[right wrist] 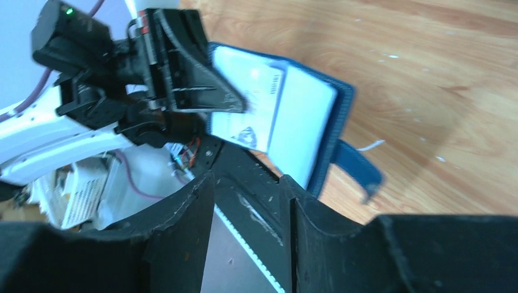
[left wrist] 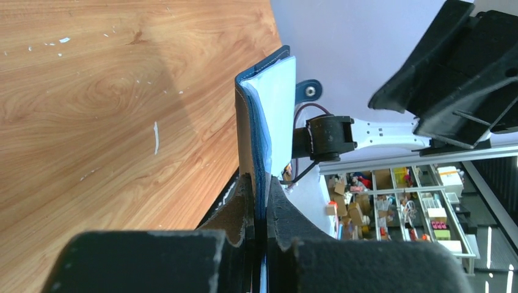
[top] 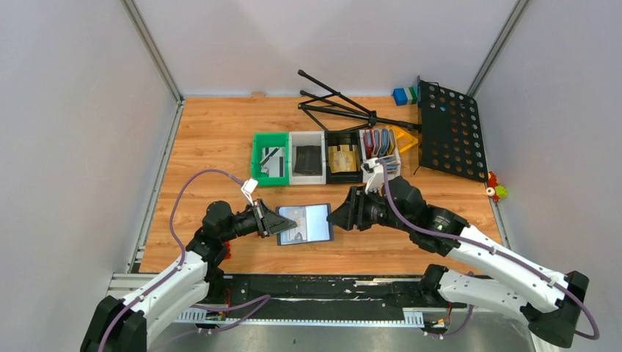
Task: Take the credit cards out of the card holder
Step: Remove the credit card from the card holder.
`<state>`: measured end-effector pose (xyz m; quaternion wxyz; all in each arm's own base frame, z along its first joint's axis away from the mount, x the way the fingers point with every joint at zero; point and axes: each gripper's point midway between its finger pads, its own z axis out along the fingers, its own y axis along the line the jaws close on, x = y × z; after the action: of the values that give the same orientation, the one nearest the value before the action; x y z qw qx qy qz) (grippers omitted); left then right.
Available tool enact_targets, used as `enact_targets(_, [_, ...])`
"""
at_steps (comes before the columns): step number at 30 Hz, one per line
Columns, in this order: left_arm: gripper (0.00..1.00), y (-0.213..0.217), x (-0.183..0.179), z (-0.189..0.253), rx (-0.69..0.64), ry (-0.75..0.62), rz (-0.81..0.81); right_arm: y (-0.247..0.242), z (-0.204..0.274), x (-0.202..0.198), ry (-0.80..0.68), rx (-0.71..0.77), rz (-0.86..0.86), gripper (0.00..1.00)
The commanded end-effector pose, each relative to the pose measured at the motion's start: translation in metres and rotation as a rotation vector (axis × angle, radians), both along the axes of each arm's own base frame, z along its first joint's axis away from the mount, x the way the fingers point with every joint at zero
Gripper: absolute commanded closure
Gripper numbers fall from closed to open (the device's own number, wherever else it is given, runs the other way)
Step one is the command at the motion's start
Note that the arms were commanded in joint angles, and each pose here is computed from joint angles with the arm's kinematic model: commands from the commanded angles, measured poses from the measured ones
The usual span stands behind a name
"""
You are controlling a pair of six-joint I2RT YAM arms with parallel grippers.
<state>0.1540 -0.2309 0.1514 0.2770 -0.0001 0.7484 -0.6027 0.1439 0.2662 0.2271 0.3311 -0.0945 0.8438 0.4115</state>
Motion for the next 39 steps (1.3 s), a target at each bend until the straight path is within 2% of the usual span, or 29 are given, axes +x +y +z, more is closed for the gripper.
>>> enact_targets(1, [1.00,-0.002,0.009,0.027,-0.029,-0.083,0.015,0.041,0.026,-0.017,-0.017,0.162,0.206,0.57])
enact_targets(4, [1.00,-0.002,0.008,0.029,-0.036,-0.081,0.010,0.066,0.021,-0.022,0.024,0.217,0.276,0.58])
enact_targets(7, [1.00,-0.002,0.007,0.031,-0.043,-0.080,0.006,0.083,0.013,-0.024,0.058,0.204,0.312,0.59])
enact_targets(15, [1.00,-0.004,-0.001,0.047,-0.123,-0.082,-0.025,0.090,-0.020,-0.006,0.131,0.152,0.218,0.62])
enact_targets(20, [1.00,-0.006,-0.005,0.057,-0.166,-0.082,-0.046,0.080,-0.032,0.000,0.181,0.173,0.177,0.65])
enact_targets(27, [1.00,-0.006,-0.009,0.071,-0.225,-0.087,-0.065,0.068,-0.030,0.001,0.189,0.222,0.153,0.64])
enact_targets(31, [1.00,-0.006,-0.013,0.079,-0.272,-0.091,-0.084,0.071,-0.015,-0.004,0.184,0.330,0.193,0.65])
enact_targets(39, [1.00,-0.006,-0.020,0.096,-0.339,-0.098,-0.126,0.079,0.009,-0.005,0.172,0.439,0.236,0.72])
